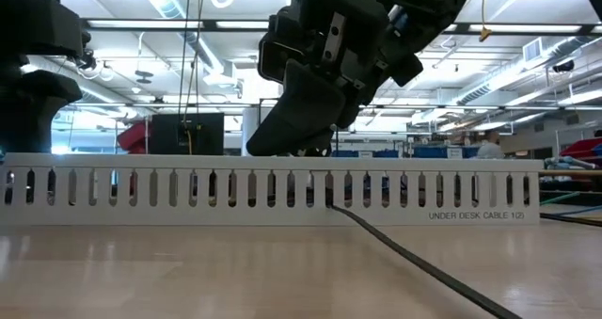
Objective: Ziptie cables
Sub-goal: Close the lid on the cable duct
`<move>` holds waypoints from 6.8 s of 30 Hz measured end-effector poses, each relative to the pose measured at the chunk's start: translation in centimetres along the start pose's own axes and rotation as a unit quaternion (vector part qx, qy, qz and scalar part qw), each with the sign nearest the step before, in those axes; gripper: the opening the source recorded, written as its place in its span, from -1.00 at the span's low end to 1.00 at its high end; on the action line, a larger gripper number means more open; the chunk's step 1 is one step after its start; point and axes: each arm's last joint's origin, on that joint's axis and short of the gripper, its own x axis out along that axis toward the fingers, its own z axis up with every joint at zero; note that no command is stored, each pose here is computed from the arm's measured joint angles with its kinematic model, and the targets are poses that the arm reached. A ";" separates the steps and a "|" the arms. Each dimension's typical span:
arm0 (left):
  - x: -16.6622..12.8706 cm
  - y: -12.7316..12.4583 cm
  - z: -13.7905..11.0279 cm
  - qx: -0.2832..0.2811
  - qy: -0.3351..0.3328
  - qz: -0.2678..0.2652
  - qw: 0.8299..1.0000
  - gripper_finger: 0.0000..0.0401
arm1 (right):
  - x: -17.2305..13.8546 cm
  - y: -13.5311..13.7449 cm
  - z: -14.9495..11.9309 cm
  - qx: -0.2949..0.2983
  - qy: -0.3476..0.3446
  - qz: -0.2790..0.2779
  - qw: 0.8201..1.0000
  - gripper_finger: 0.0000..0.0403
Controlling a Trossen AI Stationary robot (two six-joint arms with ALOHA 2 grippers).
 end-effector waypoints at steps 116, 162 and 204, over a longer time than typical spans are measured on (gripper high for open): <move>-1.2 -0.5 -0.8 0.031 0.045 0.095 0.994 -0.06 | -2.6 1.1 3.6 -0.035 -0.091 0.075 0.992 -0.59; -2.0 -1.2 -3.6 -0.333 0.031 0.109 0.936 -0.06 | -11.1 18.5 -12.7 0.157 -0.057 -0.487 0.857 -1.00; -1.6 -1.1 -2.1 -0.450 0.008 0.099 0.888 -0.06 | -8.1 16.0 -17.0 0.321 -0.082 -0.450 0.829 -1.00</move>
